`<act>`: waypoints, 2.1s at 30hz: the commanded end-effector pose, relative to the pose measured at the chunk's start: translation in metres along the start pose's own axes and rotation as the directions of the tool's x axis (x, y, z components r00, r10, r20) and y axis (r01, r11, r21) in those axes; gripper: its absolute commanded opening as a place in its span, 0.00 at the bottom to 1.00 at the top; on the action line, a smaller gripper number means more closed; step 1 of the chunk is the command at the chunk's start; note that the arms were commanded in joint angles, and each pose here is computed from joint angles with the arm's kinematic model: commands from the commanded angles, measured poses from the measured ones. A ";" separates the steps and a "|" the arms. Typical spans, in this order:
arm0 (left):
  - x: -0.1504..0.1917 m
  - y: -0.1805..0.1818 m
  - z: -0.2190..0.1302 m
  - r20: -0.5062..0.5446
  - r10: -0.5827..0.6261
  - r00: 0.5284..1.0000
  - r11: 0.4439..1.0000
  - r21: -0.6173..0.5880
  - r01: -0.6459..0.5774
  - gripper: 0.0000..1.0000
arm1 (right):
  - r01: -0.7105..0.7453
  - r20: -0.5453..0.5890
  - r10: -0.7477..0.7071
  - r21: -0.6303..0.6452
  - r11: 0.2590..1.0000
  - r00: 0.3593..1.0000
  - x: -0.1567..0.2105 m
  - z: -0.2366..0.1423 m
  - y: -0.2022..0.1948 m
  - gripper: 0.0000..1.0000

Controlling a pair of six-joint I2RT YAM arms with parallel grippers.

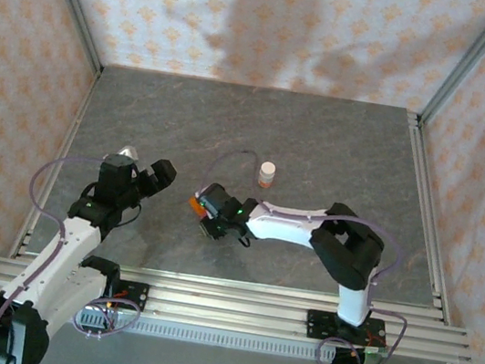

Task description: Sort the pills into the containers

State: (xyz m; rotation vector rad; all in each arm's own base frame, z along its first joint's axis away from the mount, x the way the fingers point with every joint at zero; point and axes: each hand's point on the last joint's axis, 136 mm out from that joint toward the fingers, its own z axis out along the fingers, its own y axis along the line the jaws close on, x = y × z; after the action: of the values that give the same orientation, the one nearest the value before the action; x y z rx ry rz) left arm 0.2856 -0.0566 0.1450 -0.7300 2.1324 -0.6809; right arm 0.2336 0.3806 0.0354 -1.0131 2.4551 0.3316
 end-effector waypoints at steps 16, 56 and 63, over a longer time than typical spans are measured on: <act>0.034 -0.101 0.023 -0.104 -0.070 0.992 0.936 0.337 0.102 0.95 | -0.270 0.151 0.266 0.008 0.963 0.952 -0.027 -0.058 -0.031 0.31; 0.050 -0.133 0.042 -0.135 -0.187 0.973 0.878 0.421 0.227 0.95 | -0.321 0.200 0.322 -0.042 0.946 0.925 -0.042 -0.068 -0.027 0.31; 0.046 -0.145 0.033 -0.141 -0.215 0.966 0.851 0.458 0.256 0.95 | -0.321 0.190 0.320 -0.026 0.947 0.928 -0.039 -0.063 -0.029 0.31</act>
State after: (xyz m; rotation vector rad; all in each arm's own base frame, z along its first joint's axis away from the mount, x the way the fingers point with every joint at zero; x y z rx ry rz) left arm 0.3267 -0.1906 0.1776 -0.7174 1.9303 -1.2569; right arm 0.2522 0.3587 0.1036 -0.5693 2.4589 0.5045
